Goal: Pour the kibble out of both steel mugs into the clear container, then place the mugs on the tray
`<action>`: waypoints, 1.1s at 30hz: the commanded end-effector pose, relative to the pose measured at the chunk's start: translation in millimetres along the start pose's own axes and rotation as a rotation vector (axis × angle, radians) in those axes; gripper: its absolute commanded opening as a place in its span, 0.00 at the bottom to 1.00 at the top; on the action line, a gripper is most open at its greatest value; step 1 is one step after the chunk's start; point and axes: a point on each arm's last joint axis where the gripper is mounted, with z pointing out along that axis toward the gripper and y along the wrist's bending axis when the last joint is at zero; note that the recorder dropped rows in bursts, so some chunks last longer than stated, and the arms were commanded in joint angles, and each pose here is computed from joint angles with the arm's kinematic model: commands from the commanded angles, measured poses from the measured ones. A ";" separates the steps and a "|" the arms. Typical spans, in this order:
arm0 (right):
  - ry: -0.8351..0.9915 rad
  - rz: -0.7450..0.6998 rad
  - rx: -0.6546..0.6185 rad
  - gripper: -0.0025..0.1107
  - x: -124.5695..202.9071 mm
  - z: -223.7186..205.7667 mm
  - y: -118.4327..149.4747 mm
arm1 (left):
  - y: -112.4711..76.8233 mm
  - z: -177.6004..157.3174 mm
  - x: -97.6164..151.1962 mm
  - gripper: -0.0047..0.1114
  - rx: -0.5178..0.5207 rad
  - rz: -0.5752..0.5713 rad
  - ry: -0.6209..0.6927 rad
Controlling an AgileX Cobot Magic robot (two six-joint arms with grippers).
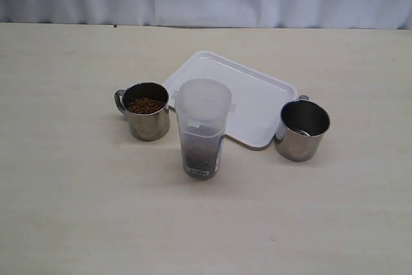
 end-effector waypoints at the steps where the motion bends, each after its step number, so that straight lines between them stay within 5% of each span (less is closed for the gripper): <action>1: 0.007 -0.001 0.005 0.06 1.9 0.0 -0.2 | -0.8 1.9 6.5 0.04 0.010 -0.042 0.068; 12: 0.007 -0.001 0.005 0.06 1.9 0.0 -0.2 | -6.9 37.8 44.7 0.04 0.006 -0.263 0.485; 15: 0.007 -0.001 0.005 0.06 1.9 0.0 -0.2 | -22.7 49.9 57.9 0.04 0.151 -0.194 0.572; 19: 0.007 -0.001 0.005 0.06 1.9 0.0 -0.2 | -59.9 58.7 77.7 0.04 0.573 0.043 0.581; 25: 0.007 -0.001 0.005 0.06 1.9 0.0 -0.2 | -78.3 106.4 104.6 0.04 0.655 0.062 0.679; 29: 0.007 -0.001 0.005 0.06 1.9 0.0 -0.2 | -91.6 143.7 116.2 0.20 0.731 0.129 0.661; 33: 0.007 -0.001 0.005 0.06 1.9 0.0 -0.2 | -101.8 165.5 127.1 0.59 0.821 0.197 0.659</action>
